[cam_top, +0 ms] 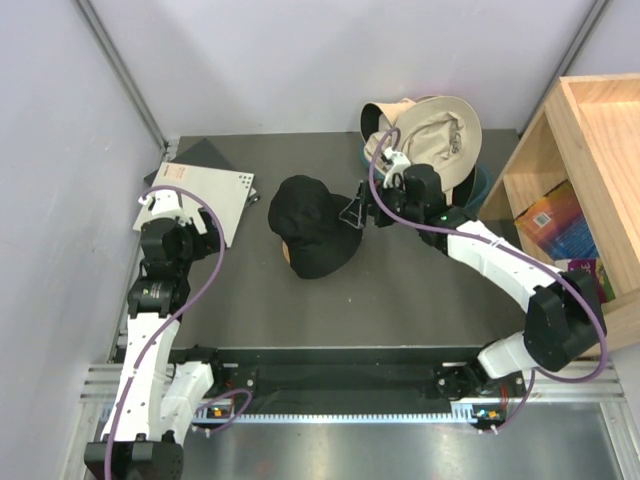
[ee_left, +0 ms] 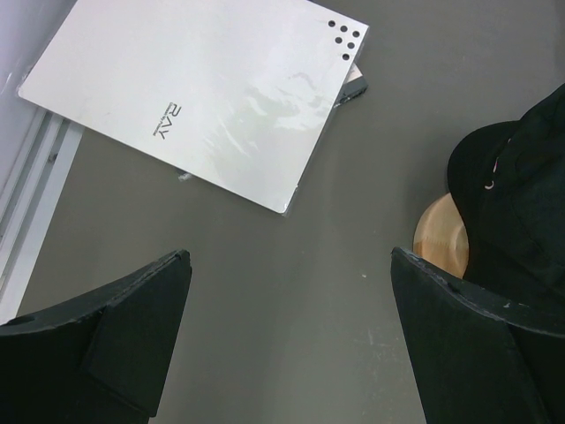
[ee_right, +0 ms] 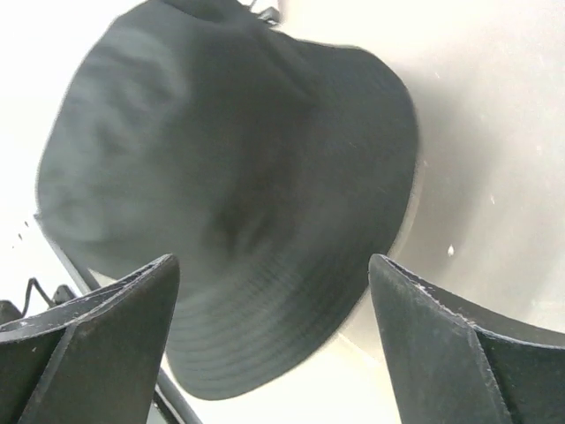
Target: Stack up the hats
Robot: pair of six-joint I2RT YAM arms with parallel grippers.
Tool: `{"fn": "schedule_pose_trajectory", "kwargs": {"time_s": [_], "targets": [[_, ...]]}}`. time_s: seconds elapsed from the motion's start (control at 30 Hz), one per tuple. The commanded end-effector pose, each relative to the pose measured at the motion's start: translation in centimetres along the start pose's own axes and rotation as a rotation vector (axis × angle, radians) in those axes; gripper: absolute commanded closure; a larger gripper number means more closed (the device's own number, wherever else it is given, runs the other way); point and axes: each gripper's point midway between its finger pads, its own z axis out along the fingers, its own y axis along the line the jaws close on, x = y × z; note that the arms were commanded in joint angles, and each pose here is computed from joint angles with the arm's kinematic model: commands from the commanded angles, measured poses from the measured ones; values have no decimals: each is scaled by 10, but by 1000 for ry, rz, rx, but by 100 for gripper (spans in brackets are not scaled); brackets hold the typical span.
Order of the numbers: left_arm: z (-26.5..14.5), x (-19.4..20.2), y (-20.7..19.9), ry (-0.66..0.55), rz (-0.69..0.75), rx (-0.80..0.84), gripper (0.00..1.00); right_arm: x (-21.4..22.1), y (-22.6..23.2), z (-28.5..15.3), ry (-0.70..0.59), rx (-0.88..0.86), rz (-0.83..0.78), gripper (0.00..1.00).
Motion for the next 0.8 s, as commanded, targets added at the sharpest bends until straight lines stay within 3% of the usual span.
{"fn": "schedule_pose_trajectory", "kwargs": {"time_s": [0.0,0.33,0.53,0.77], "targets": [[1,-8,1,-35,-6,-6,1,-7,-16,-7,-84,-4,125,12],[3,-7,0,-29,-1,0,1,17,-13,-1,-89,-169,276,12],[2,-8,1,-34,-3,-8,1,25,-4,10,-88,-278,375,19],[1,-8,3,-40,-4,-16,1,37,-10,16,-65,-271,423,27]]}}
